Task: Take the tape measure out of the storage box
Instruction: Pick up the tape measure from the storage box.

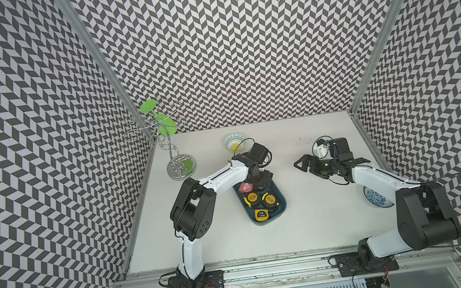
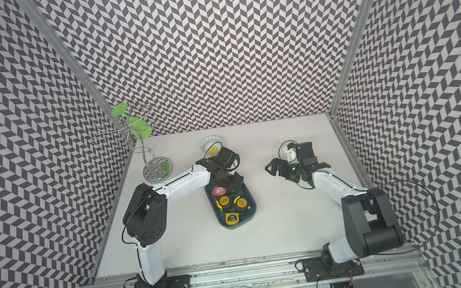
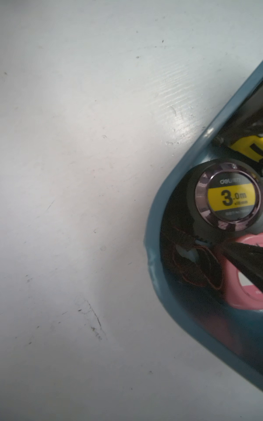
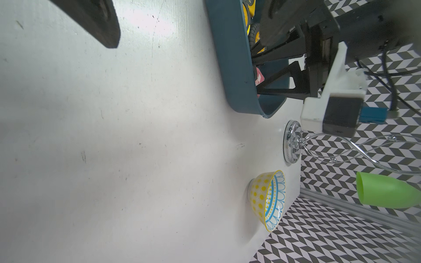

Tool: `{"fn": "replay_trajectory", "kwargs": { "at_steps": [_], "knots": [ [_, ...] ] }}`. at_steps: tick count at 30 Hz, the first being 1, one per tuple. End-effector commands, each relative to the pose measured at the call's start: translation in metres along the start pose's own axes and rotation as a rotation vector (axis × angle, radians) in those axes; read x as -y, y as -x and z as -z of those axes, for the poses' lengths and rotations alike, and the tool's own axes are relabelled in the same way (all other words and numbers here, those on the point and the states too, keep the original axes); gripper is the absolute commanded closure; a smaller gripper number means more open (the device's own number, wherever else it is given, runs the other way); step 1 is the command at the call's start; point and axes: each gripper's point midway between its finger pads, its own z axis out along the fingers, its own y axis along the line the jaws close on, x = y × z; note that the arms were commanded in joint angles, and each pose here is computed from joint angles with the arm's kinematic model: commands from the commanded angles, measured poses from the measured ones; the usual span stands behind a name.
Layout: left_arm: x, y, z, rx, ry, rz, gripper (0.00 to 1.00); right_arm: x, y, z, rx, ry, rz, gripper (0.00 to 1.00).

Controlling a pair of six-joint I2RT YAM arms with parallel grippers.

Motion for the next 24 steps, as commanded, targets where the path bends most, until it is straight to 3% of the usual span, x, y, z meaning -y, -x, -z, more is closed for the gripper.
{"fn": "replay_trajectory", "kwargs": {
  "at_steps": [1, 5, 19, 24],
  "knots": [
    [0.002, 0.003, 0.001, -0.002, 0.028, 0.006, 0.23, -0.006, 0.007, 0.005, 0.033, 0.032, 0.029, 0.01],
    [0.003, 0.008, 0.005, 0.015, 0.048, 0.001, 0.22, -0.003, 0.007, 0.005, 0.037, 0.032, 0.023, 0.00],
    [-0.002, -0.008, -0.027, -0.101, 0.089, -0.008, 0.23, 0.003, 0.010, 0.006, 0.040, 0.035, 0.011, 0.00],
    [-0.001, -0.002, -0.029, -0.091, 0.096, -0.007, 0.31, 0.003, 0.011, 0.006, 0.048, 0.043, 0.006, 0.01]
  ]
}}
